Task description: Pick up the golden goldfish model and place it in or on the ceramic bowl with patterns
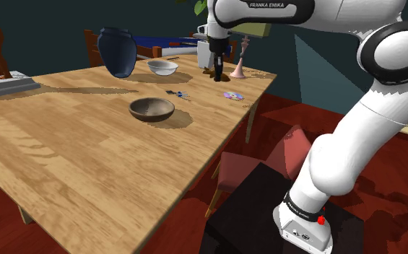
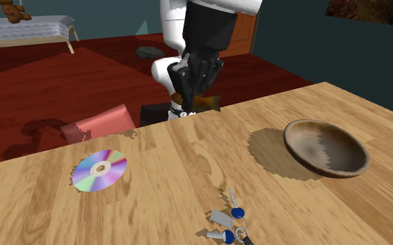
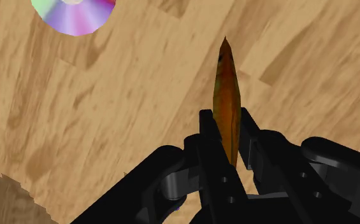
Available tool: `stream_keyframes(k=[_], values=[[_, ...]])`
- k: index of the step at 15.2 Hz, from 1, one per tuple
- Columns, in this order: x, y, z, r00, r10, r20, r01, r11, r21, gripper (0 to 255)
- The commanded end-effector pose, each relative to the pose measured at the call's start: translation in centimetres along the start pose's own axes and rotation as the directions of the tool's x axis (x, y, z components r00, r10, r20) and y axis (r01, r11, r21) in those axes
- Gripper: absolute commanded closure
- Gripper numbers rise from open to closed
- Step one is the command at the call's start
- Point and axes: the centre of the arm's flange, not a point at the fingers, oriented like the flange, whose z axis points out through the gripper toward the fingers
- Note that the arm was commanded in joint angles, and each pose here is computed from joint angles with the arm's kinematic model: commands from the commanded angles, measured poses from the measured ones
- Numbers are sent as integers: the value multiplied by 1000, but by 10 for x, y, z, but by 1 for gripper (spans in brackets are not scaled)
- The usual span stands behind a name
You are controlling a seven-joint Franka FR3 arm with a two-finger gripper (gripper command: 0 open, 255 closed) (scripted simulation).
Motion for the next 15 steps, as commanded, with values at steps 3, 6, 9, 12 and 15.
stream_keyframes(k=[3,6,9,12,15], values=[[40,-28,-8,1000,2,0,-2,1000,0,255],[72,-51,-16,1000,2,0,-2,1000,0,255],[103,-73,-24,1000,2,0,-2,1000,0,255],[135,-96,-32,1000,2,0,-2,1000,0,255],[166,-119,-40,1000,2,0,-2,1000,0,255]])
